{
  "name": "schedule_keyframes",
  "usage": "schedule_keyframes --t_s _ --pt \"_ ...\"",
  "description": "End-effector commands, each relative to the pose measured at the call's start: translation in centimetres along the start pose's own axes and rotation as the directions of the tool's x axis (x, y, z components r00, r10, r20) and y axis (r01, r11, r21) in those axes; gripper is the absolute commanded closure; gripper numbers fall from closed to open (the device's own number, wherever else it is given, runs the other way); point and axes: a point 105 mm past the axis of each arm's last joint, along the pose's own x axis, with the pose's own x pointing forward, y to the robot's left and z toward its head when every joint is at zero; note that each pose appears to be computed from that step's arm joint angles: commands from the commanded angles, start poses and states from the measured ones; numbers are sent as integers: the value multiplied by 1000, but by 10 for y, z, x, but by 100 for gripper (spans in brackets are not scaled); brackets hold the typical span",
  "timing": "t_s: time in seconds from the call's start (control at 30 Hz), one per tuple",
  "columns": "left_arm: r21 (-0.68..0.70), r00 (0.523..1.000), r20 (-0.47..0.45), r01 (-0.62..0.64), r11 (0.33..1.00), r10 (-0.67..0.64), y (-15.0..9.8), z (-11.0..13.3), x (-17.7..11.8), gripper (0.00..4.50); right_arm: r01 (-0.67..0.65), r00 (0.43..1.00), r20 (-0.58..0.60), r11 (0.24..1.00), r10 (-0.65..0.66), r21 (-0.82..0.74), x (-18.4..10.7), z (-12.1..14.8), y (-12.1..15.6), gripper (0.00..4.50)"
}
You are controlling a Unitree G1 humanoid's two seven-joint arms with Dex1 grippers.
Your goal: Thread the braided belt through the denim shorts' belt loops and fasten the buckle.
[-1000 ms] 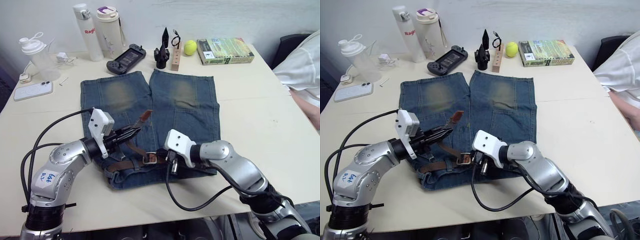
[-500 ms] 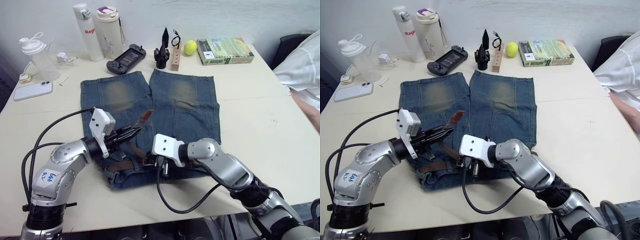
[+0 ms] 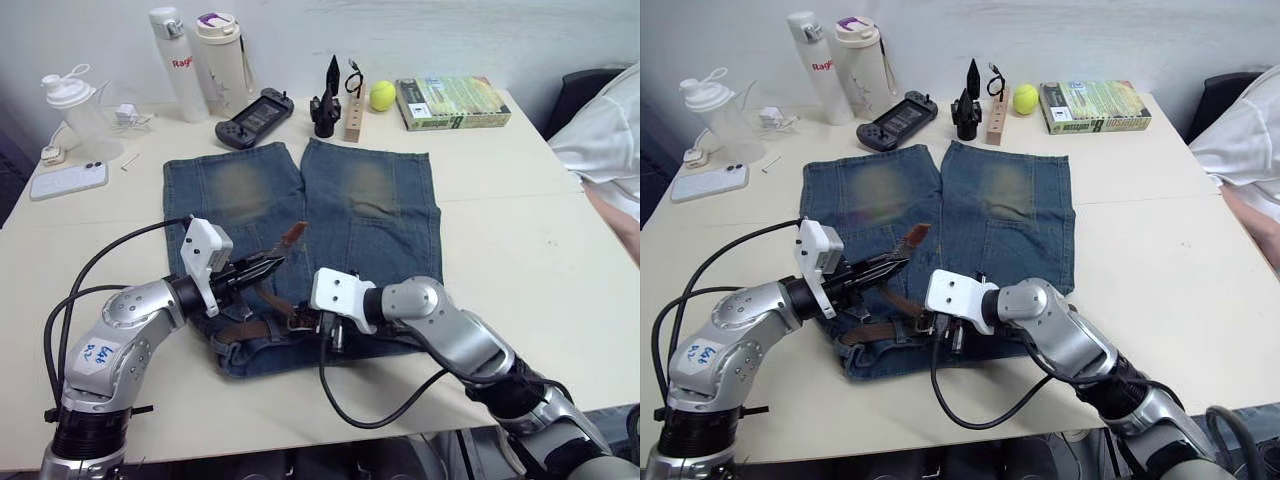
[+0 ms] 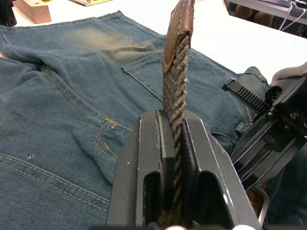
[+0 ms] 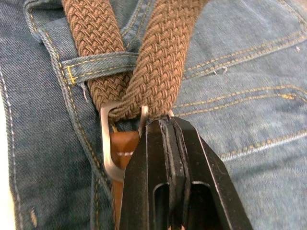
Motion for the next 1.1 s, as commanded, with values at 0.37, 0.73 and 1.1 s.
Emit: schedule_keyframes --t_s 0.37,0.73,1.1 --pt "46 1000 23 9 999 -11 -2 11 -1 416 -38 999 19 999 38 -16 6 7 11 448" --pt "47 1000 24 10 999 -11 -3 11 0 416 -118 990 -83 993 116 -21 17 -6 20 448" --pt "56 999 25 40 998 -41 -5 15 8 416 -192 966 -219 944 135 -268 21 -22 26 448"
